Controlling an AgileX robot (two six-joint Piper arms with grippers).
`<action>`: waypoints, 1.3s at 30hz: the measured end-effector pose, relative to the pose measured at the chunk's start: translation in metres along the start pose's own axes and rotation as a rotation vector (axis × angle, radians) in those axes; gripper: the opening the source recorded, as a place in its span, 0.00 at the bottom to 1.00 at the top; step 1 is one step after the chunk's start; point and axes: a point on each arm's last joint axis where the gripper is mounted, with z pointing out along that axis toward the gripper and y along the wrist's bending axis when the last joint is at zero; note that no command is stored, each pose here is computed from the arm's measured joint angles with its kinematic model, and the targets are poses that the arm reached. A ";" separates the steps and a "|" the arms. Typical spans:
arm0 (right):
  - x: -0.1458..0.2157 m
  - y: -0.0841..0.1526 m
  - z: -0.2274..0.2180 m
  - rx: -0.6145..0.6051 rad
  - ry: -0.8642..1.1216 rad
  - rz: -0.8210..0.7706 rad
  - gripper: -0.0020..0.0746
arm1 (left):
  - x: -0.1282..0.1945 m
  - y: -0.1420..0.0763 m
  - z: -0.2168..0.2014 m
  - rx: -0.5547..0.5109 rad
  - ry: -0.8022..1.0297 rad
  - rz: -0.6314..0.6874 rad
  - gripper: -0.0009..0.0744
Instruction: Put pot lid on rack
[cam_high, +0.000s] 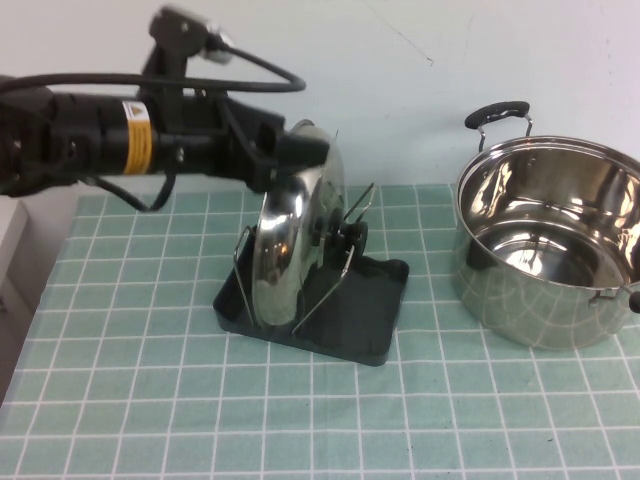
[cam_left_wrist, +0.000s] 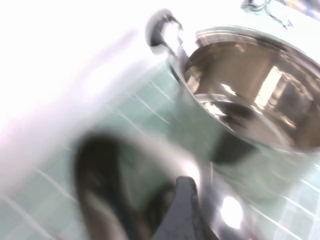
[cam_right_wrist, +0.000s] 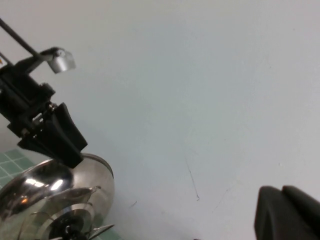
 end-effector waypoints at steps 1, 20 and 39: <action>-0.001 0.000 0.000 0.001 -0.011 -0.011 0.02 | -0.005 0.000 -0.003 -0.026 -0.016 0.020 0.76; -0.009 -0.061 -0.022 0.387 0.511 -0.276 0.02 | -0.091 -0.008 -0.163 -1.277 -0.268 0.332 0.02; 0.033 0.000 -0.045 -0.174 0.608 -0.044 0.02 | -0.001 -0.103 -0.169 -0.602 0.099 -0.162 0.01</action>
